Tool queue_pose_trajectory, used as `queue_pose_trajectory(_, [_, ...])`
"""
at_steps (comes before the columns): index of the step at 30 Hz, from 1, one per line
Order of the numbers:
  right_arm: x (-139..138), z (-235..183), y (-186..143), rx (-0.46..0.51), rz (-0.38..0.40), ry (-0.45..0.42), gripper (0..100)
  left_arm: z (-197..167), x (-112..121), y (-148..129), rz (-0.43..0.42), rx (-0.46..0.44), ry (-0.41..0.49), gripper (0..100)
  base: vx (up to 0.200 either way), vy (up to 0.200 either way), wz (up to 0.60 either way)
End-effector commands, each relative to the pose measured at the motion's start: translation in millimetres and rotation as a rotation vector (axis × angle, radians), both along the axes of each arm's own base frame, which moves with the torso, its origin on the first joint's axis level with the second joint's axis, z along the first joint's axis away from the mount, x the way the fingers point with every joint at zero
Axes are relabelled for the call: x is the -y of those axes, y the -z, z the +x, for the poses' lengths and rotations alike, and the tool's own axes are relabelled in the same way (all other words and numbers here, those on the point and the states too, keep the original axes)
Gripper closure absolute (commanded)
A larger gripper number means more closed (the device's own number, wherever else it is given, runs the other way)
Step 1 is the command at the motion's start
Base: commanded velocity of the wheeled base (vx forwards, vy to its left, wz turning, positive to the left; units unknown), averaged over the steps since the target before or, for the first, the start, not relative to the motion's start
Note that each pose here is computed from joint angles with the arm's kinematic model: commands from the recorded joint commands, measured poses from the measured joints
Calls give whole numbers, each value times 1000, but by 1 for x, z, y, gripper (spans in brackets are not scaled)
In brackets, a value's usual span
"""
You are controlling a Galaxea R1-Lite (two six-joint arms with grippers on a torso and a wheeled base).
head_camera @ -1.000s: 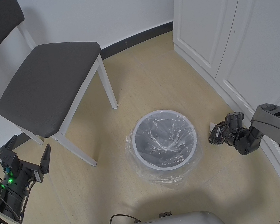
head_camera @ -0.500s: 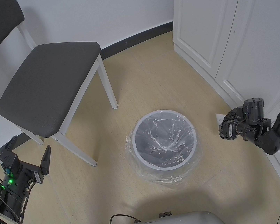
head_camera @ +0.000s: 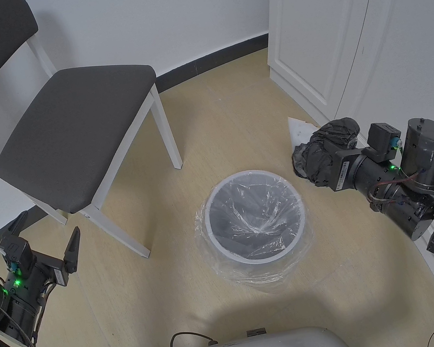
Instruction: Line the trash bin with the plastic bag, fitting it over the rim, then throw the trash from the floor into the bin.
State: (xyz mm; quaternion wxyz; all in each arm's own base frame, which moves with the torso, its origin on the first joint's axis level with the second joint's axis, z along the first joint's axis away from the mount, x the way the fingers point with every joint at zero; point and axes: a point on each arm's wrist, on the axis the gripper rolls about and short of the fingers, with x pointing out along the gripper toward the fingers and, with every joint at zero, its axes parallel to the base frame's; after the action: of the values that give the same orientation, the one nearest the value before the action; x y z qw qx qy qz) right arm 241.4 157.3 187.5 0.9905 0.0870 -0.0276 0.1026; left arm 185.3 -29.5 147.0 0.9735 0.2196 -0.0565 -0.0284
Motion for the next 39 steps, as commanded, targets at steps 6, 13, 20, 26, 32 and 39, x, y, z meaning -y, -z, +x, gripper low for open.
queue_pose_trajectory(6, [-49,32,17,-152,168,-46,100,1,0,1,2,-4,-3,0,0,0,0])
queue_pose_trajectory(13, [-65,54,18,-326,298,-23,100,3,0,3,4,-18,-3,0,0,0,0])
queue_pose_trajectory(20, [-83,75,51,-452,310,12,100,5,0,6,6,-29,-3,0,0,0,0])
queue_pose_trajectory(26, [-91,86,81,-504,278,29,100,6,0,4,5,-23,-6,0,0,0,0])
queue_pose_trajectory(32, [-95,93,95,-525,267,38,100,6,0,4,5,-23,-6,0,0,0,0])
queue_pose_trajectory(39, [-98,101,114,-573,306,16,100,6,0,5,5,-24,-6,0,0,0,0])
